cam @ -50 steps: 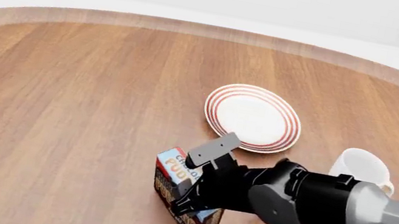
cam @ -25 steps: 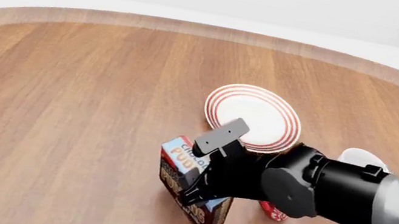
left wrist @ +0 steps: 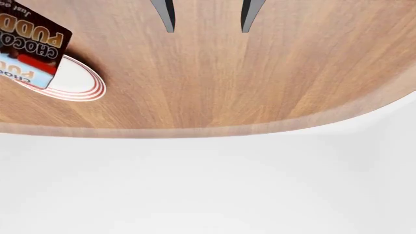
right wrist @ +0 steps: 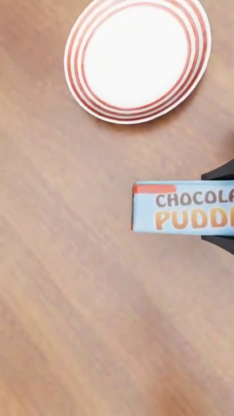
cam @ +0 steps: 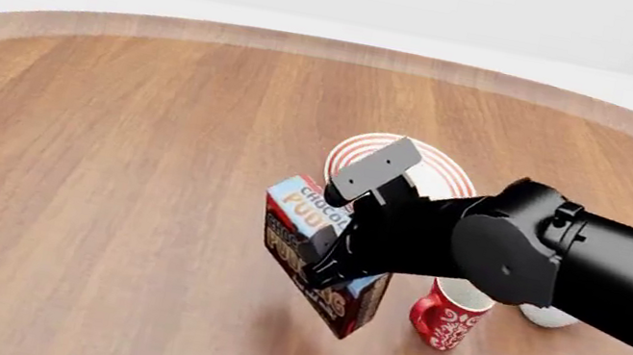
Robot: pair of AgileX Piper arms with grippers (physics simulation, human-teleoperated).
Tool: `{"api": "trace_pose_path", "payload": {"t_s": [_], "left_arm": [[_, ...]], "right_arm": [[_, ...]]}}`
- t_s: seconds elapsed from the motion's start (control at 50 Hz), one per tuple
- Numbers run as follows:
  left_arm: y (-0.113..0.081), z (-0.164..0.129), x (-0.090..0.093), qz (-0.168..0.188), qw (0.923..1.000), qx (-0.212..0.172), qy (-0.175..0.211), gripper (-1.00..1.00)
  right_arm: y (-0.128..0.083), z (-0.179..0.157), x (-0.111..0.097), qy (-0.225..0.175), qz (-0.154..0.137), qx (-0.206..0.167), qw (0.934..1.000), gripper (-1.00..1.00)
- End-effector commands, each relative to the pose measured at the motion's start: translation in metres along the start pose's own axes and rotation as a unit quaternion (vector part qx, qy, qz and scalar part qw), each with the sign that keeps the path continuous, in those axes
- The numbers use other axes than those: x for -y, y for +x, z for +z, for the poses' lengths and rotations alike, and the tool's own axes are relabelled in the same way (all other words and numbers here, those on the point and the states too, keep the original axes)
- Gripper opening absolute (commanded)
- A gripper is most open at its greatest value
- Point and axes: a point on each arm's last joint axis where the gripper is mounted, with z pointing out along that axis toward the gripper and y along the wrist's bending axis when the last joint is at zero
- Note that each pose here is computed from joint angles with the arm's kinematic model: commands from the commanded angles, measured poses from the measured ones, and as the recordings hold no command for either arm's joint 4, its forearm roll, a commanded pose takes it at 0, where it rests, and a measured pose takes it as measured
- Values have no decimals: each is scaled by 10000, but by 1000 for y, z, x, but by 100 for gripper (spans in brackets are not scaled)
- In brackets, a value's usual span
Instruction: Put the chocolate pudding to the right of the plate.
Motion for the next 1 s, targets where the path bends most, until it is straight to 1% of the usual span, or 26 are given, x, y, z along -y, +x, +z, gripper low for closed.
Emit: {"api": "trace_pose_path", "payload": {"t_s": [0.02,0.1,0.2,0.3,0.32,0.38,0.54,0.58,0.64,0.74,0.76,0.92,0.94,0.98,1.0], "left_arm": [[0,0,0,-1,10000,1,0,100],[0,0,0,0,10000,0,1,100],[0,0,0,1,10000,1,0,100],[0,0,0,-1,10000,1,1,100],[0,0,0,0,10000,0,0,100],[0,0,0,0,10000,1,0,100],[0,0,0,0,10000,0,0,100],[0,0,0,-1,10000,-2,0,100],[0,0,0,-1,10000,-2,0,100],[0,0,0,-1,10000,-1,2,100],[0,0,0,-1,10000,1,2,100],[0,0,0,-1,10000,0,0,100],[0,0,0,2,10000,4,1,100],[0,0,0,-1,10000,-1,1,100],[0,0,0,-1,10000,-1,1,100]], "right_arm": [[-16,-18,7,85,-53,125,9999,-100],[-23,-25,13,145,-35,160,9998,-100],[-30,-34,14,168,-33,245,9996,-100],[-37,-41,19,225,-95,299,9993,-100],[-41,-46,19,231,-112,343,9991,-100],[-46,-52,22,266,-104,411,9987,-100],[-56,-59,28,340,-121,471,9982,-100],[-65,-63,32,388,-146,527,9978,-100],[-70,-75,36,454,-143,634,9968,-100],[-76,-93,38,495,-126,703,9962,-100],[-75,-93,41,542,-126,701,9960,-100],[-79,-92,46,588,-99,705,9957,-100],[-83,-94,50,637,-72,739,9952,-100],[-85,-95,52,671,-57,756,9949,-100],[-85,-91,57,722,-22,729,9947,-100]]}}
